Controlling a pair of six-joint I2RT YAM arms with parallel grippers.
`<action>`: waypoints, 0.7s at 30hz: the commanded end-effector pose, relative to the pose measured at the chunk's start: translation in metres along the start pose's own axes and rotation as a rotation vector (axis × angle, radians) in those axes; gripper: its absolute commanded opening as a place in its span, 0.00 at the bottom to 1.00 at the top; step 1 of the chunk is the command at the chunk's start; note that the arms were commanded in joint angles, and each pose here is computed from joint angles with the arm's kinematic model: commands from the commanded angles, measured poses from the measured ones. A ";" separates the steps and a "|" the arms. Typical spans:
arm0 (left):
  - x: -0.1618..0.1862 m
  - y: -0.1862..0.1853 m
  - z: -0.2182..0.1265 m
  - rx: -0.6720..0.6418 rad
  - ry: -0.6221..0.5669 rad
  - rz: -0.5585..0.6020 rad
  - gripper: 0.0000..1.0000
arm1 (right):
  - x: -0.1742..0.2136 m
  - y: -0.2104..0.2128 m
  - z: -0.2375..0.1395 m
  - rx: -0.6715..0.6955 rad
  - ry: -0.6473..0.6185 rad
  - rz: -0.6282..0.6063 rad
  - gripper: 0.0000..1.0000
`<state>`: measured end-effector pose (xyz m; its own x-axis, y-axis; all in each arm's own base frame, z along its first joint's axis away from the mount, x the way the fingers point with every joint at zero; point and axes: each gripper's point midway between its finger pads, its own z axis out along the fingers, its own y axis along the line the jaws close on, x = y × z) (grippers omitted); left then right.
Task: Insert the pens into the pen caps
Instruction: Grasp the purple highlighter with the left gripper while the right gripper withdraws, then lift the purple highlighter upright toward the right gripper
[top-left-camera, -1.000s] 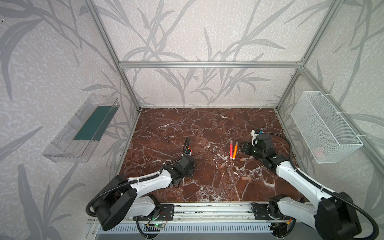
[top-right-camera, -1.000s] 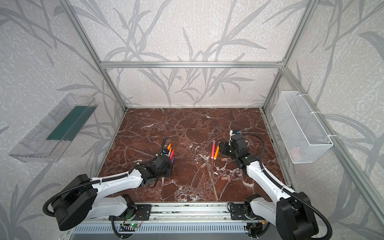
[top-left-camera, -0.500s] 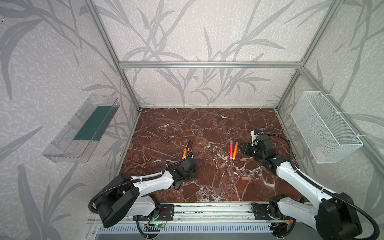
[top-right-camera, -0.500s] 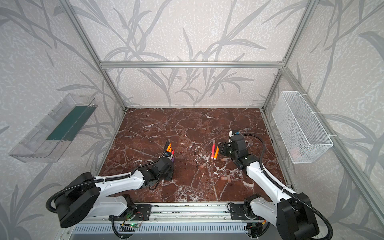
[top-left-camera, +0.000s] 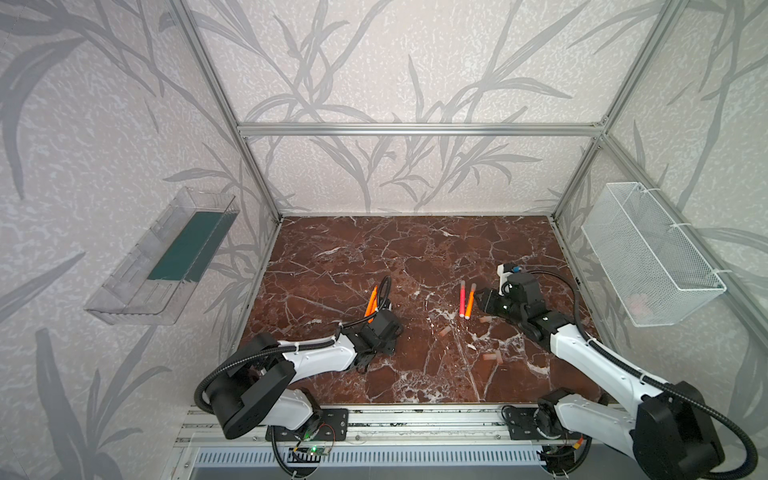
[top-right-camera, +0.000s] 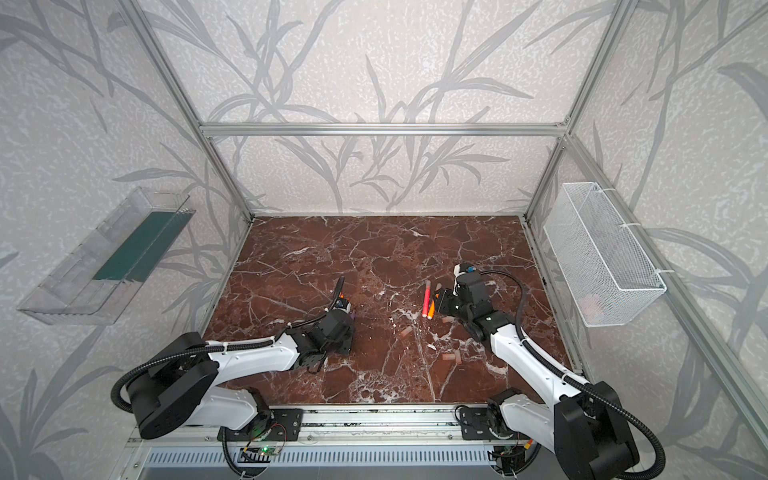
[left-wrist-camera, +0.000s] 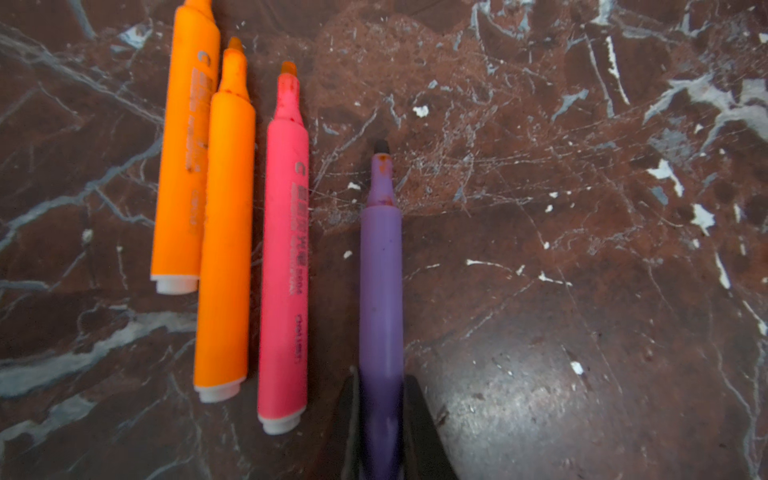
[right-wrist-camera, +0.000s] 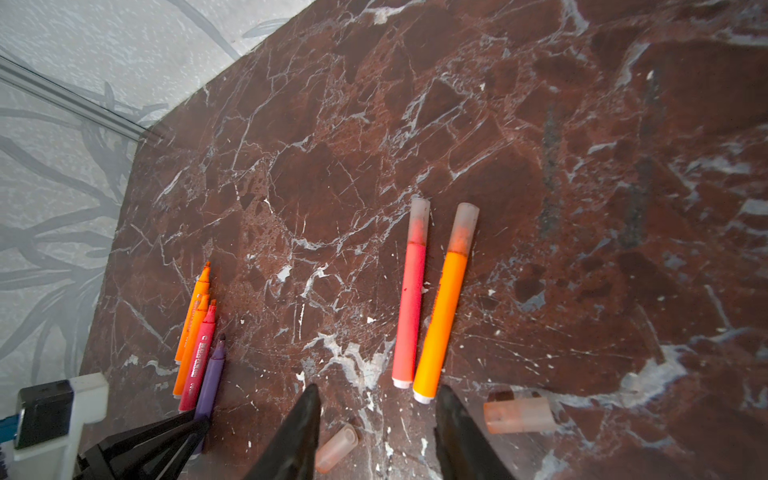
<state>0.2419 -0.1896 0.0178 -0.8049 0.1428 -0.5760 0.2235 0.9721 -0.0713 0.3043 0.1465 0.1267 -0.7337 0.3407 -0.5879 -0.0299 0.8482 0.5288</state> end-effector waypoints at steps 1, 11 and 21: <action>0.010 0.003 0.001 -0.024 0.054 0.005 0.10 | 0.000 0.025 -0.008 -0.088 -0.050 -0.003 0.45; -0.054 -0.028 -0.041 0.118 -0.119 0.026 0.04 | 0.029 0.111 -0.048 -0.382 -0.179 -0.072 0.53; -0.086 -0.087 -0.090 0.494 -0.301 0.064 0.00 | 0.055 0.156 -0.058 -0.570 -0.185 -0.033 0.55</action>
<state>0.2514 -0.2541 0.1378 -0.6309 0.0630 -0.7733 0.4726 0.8217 -0.3186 0.2188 0.2632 0.1835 -0.6385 0.3526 -0.6841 -0.4063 0.6005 0.6888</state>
